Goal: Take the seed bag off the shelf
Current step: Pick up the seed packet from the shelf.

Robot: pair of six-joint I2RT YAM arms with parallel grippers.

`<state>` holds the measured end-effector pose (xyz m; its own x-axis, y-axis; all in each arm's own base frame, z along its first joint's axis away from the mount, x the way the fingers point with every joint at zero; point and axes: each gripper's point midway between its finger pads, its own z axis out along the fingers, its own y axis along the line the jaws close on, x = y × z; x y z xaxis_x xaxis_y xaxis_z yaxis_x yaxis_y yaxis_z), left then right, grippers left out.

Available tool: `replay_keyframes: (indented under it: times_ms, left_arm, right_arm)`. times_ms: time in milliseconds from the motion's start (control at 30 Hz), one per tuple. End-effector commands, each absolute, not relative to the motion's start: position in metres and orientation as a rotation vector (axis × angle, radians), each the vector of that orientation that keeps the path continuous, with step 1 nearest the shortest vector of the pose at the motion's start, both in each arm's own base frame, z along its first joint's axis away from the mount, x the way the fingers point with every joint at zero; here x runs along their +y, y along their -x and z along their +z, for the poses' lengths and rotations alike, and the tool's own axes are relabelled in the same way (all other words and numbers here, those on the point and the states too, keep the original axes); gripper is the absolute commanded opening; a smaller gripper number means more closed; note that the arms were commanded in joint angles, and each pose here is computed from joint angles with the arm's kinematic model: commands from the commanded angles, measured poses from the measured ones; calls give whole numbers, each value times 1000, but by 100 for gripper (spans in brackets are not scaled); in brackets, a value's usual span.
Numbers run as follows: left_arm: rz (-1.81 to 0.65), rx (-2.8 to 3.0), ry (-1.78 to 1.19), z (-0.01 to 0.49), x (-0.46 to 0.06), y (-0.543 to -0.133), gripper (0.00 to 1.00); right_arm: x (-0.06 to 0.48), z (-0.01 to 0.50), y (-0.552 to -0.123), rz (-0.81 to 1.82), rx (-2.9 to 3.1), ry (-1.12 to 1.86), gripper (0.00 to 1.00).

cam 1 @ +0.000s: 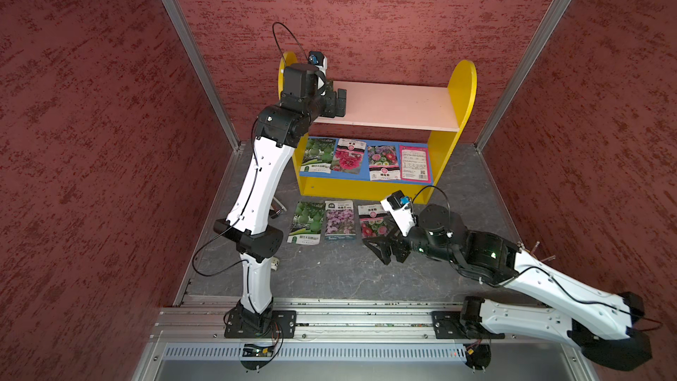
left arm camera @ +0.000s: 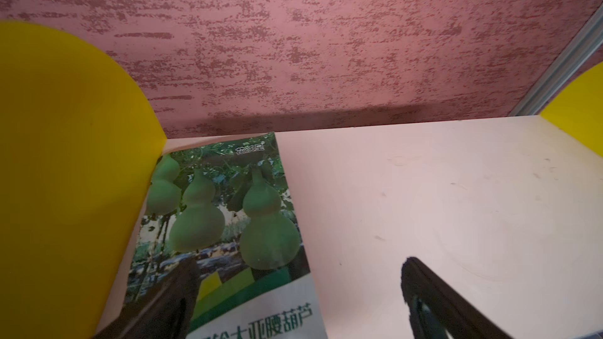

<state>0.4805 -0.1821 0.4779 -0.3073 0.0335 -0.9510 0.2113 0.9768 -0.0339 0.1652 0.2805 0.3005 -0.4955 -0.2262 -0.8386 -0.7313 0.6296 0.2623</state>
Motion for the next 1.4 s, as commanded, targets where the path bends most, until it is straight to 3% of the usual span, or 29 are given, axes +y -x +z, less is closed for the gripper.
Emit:
replay_keyframes:
  times_ms: [0,667,967,1367]
  left_arm:
    - [-91,1858,-163,483,-166,-486,100]
    - [-20,1997,-179,434,-162,-500,100]
    - [-78,2100,-262,409,-185,-482,100]
    - [-157,2149,-239,412,-189,-456,100]
  right_arm:
    - [269,298,-171,732,2049,703,99]
    - [259,298,-172,710,2059,663,98]
    - [256,297,-171,706,2058,657,98]
    - [256,295,-170,724,2052,659,98]
